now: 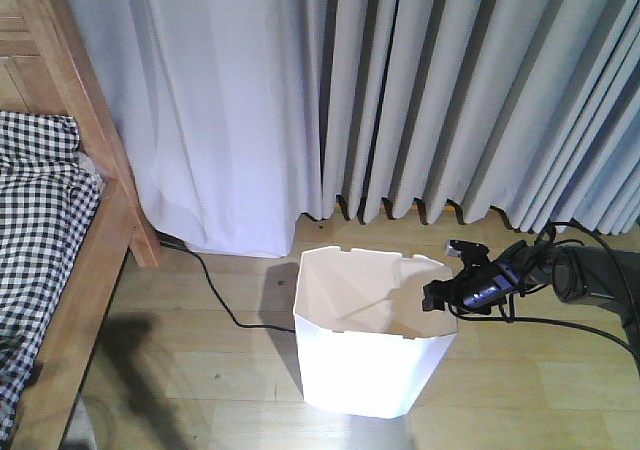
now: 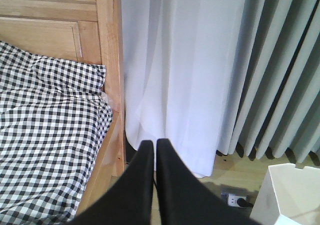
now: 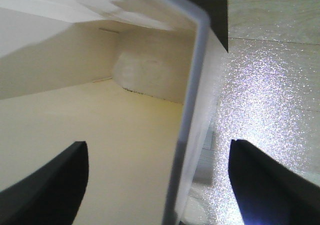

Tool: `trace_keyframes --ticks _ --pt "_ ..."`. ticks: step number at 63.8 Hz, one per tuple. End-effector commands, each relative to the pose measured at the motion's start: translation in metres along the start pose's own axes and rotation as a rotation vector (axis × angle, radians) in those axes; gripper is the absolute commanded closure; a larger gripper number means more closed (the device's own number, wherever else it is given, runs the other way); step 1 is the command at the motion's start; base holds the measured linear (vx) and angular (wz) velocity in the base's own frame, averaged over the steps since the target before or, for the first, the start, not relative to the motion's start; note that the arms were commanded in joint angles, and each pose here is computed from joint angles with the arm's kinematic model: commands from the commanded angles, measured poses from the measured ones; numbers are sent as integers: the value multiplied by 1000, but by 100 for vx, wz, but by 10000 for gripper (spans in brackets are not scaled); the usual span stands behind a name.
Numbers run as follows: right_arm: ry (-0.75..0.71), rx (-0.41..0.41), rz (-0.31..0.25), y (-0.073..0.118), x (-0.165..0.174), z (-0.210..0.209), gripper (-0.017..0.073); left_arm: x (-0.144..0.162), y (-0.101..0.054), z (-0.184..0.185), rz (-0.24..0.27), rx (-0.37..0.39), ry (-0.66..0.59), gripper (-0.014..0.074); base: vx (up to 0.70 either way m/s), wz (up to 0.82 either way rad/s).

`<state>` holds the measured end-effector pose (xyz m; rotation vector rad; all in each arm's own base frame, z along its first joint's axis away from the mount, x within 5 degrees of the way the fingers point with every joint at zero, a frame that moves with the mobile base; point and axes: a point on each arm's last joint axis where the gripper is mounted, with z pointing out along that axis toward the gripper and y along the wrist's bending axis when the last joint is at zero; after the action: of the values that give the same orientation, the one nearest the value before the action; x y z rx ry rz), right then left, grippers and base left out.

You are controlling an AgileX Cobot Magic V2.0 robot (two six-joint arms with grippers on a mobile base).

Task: Move trash bin to bedside with robot
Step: 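Open the right gripper and lift it away from the bin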

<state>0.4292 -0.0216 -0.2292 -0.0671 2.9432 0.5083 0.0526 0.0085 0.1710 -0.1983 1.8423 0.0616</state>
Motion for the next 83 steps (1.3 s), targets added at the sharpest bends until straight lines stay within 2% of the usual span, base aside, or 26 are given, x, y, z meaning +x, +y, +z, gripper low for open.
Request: trace_keyframes --ticks 1,13,18,22,27,35,44,49,58,72,83 --pt "-71 -8 -29 7 -33 -30 -7 -5 -1 -1 -6 11 -76 600 0 0" --pt "-32 -66 -41 14 -35 -39 -7 -5 -1 -1 -6 11 -76 600 0 0" --pt "-23 -65 -59 15 -38 -46 -7 -5 -1 -1 -6 11 -76 600 0 0" --pt "-22 -65 -22 13 -38 -51 -7 -5 -1 -1 -6 11 -76 600 0 0" --pt "-25 -34 17 13 -33 -55 -7 -5 -1 -1 -6 11 -76 600 0 0" --pt "-34 14 -11 17 -26 -70 -7 -5 -1 -1 -6 11 -76 600 0 0" --pt "-78 116 31 18 -15 -98 -7 -5 -1 -1 -6 11 -76 600 0 0" --pt "-92 179 -26 22 -8 -121 -7 -5 -1 -1 -6 11 -76 600 0 0" --pt "-53 199 -137 36 13 -154 -7 -5 -1 -1 -6 11 -76 600 0 0" --pt "-88 211 -211 69 30 -226 -7 -5 -1 -1 -6 11 -76 600 0 0" --pt "-229 250 -270 100 36 -305 -7 -5 -1 -1 -6 11 -76 600 0 0"
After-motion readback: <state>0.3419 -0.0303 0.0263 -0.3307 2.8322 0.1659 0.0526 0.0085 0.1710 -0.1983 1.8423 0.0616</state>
